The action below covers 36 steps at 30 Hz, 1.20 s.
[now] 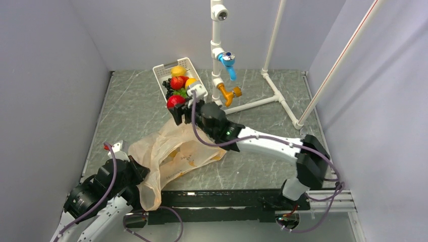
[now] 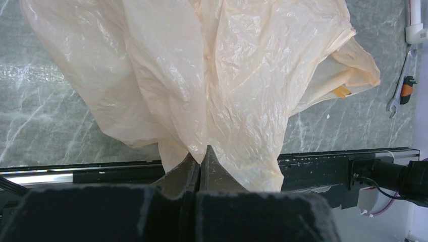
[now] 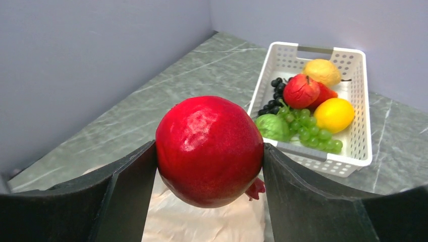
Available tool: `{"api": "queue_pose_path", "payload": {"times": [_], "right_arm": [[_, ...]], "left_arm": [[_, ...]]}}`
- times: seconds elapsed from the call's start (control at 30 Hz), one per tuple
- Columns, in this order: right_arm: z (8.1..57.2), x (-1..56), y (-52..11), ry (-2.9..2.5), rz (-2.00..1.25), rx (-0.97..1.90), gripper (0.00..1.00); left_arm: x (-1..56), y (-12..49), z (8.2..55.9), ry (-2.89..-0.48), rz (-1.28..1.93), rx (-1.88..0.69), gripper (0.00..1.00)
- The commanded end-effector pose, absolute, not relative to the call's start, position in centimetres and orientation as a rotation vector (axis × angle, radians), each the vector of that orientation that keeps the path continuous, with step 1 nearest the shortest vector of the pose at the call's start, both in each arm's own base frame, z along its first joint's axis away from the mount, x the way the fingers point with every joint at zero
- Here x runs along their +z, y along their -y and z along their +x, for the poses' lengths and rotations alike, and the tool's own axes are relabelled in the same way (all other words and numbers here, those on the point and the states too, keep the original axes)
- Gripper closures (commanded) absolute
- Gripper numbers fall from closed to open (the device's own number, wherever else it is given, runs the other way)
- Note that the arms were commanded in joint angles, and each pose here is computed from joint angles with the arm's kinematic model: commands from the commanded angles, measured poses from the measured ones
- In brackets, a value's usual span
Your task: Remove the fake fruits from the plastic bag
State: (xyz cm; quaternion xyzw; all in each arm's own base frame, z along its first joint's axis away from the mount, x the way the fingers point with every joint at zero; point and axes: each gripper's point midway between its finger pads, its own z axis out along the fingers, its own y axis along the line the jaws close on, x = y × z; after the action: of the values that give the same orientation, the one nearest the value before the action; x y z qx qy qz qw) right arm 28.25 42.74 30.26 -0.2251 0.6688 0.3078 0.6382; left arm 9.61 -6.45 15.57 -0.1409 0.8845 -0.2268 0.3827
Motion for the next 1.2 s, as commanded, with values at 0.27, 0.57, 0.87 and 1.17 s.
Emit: {"api": "queue_pose_path", "payload": {"times": [0.27, 0.57, 0.87, 1.17], "right_arm": [[40.7, 24.7, -48.3, -1.571, -0.539, 0.418, 1.00], [46.9, 20.2, -51.2, -1.594, -0.579, 0.373, 1.00], [50.9, 17.5, -52.3, -1.600, -0.561, 0.449, 0.82], [51.6, 18.5, -53.0, -1.560, -0.552, 0.468, 0.25]], "left_arm": [[16.3, 6.3, 9.9, -2.217, -0.383, -0.592, 1.00], [16.0, 6.5, 10.0, -2.253, -0.368, -0.569, 1.00], [15.7, 6.7, 10.1, -2.282, -0.357, -0.551, 1.00], [15.5, 6.8, 10.1, -2.297, -0.354, -0.540, 1.00]]}}
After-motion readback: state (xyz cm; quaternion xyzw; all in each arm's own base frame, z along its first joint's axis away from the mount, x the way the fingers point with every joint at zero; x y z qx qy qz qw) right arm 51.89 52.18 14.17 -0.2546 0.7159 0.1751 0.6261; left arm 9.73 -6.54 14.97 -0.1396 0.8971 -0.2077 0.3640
